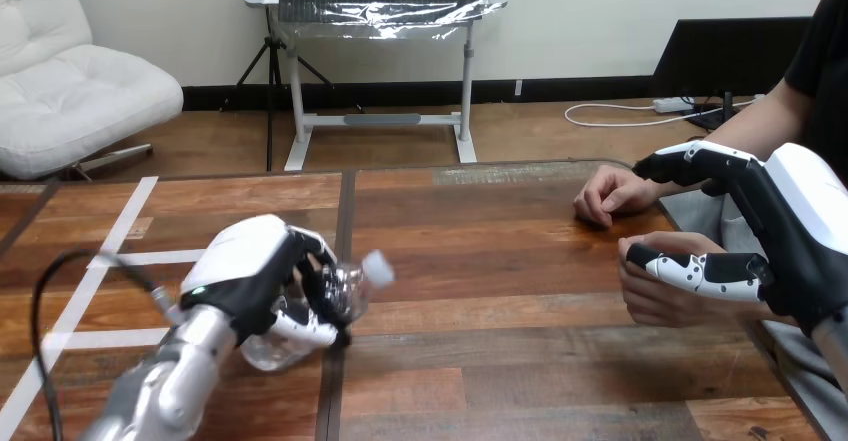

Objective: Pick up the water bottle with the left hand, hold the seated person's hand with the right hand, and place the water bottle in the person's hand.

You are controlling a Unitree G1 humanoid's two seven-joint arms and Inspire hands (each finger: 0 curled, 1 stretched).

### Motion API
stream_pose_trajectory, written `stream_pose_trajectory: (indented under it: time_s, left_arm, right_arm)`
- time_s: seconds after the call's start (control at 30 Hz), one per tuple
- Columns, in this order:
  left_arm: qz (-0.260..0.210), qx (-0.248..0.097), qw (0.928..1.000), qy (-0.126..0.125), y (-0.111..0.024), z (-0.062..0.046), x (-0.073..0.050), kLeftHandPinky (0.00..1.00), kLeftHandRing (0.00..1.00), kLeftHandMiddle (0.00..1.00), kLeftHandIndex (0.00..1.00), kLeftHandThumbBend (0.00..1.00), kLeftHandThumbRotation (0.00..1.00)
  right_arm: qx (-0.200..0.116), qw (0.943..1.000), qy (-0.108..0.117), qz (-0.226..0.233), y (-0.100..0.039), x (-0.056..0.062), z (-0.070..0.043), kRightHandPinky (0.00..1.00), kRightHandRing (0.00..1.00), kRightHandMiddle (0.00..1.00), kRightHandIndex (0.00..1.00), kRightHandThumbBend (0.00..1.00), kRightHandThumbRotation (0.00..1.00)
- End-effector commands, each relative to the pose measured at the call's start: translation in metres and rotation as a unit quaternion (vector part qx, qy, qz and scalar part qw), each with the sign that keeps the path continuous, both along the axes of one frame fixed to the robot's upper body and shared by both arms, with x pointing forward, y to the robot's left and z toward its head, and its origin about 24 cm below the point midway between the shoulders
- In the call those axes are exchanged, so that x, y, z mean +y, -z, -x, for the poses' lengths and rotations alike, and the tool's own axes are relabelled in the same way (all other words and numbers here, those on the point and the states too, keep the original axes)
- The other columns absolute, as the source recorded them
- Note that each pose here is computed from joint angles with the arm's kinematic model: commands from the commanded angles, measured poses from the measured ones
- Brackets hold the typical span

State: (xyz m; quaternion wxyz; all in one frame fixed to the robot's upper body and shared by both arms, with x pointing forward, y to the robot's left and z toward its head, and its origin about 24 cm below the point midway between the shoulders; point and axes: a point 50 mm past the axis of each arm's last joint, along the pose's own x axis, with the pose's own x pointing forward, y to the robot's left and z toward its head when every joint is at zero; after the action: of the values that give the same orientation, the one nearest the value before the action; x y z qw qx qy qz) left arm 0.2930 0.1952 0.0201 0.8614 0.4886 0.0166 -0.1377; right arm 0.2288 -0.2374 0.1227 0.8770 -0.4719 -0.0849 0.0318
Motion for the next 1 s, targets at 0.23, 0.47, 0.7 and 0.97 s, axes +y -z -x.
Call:
stream_pose_trajectory:
  time_s: [0.23, 0.47, 0.7, 0.97]
  left_arm:
    - [0.232, -0.133, 0.9611, -0.069, -0.029, -0.005, 0.0, 0.35, 0.38, 0.44, 0.51, 0.62, 0.0]
    - [0.29, -0.168, 0.9365, -0.104, -0.029, 0.0, -0.004, 0.38, 0.39, 0.44, 0.52, 0.61, 0.0]
    - [0.351, -0.189, 0.9088, -0.123, -0.03, 0.003, -0.009, 0.39, 0.41, 0.45, 0.52, 0.61, 0.0]
    - [0.392, -0.206, 0.8859, -0.138, -0.03, 0.007, -0.014, 0.41, 0.42, 0.45, 0.52, 0.62, 0.0]
  right_arm:
    - [-0.049, 0.9988, -0.007, 0.0, -0.023, 0.003, -0.005, 0.74, 0.77, 0.75, 0.72, 0.61, 0.0]
    - [-0.048, 0.9988, -0.005, 0.005, -0.022, 0.003, -0.006, 0.73, 0.77, 0.75, 0.72, 0.62, 0.0]
    - [-0.049, 0.9988, -0.006, 0.0, -0.022, 0.003, -0.005, 0.73, 0.77, 0.75, 0.72, 0.62, 0.0]
    - [-0.051, 0.9987, -0.008, 0.001, -0.022, 0.003, -0.006, 0.71, 0.76, 0.75, 0.71, 0.62, 0.0]
